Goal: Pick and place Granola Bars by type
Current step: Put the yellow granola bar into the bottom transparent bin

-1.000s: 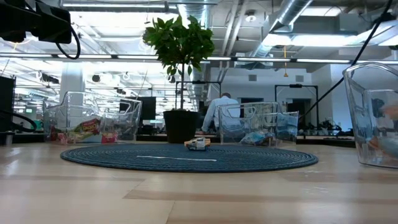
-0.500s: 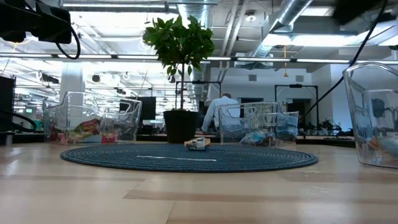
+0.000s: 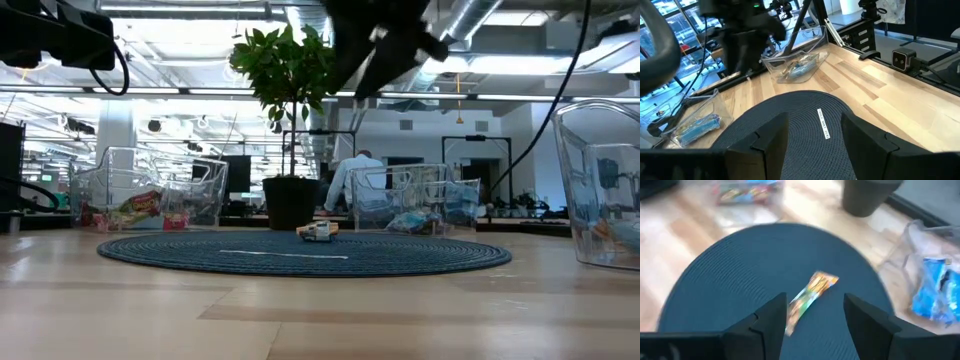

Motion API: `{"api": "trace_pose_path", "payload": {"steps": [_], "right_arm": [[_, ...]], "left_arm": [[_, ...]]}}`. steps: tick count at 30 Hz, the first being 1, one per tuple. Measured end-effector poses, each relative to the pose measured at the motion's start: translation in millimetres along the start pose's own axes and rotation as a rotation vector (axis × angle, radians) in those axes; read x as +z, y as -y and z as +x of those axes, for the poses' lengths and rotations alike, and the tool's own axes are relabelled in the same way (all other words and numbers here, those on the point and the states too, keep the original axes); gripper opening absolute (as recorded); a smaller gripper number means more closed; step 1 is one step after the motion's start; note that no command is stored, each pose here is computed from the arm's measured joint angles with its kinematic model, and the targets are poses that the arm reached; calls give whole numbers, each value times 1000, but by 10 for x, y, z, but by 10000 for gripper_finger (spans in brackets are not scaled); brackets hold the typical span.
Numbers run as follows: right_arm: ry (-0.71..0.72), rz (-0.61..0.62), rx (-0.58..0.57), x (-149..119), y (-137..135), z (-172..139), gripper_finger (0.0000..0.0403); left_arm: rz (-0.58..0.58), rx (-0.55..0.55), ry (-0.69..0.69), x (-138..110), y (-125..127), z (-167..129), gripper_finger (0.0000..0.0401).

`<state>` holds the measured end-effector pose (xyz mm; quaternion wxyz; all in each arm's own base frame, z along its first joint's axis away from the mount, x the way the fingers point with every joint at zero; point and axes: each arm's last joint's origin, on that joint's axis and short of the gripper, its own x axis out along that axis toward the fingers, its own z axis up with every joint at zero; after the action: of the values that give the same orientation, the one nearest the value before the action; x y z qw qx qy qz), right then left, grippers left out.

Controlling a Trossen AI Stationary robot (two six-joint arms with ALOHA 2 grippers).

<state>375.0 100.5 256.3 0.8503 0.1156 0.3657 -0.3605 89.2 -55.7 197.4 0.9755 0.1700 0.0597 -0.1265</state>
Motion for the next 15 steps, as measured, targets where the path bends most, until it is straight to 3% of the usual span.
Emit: {"api": "trace_pose_path", "payload": {"steps": [5,15], "right_arm": [[-2,53,-50,124,151,213,184],[56,48,7,-139,194,643,207]], "left_arm": [[6,-3,-12,-13,3,0,177],[8,-4,-16,-17,4,0,177]]}}
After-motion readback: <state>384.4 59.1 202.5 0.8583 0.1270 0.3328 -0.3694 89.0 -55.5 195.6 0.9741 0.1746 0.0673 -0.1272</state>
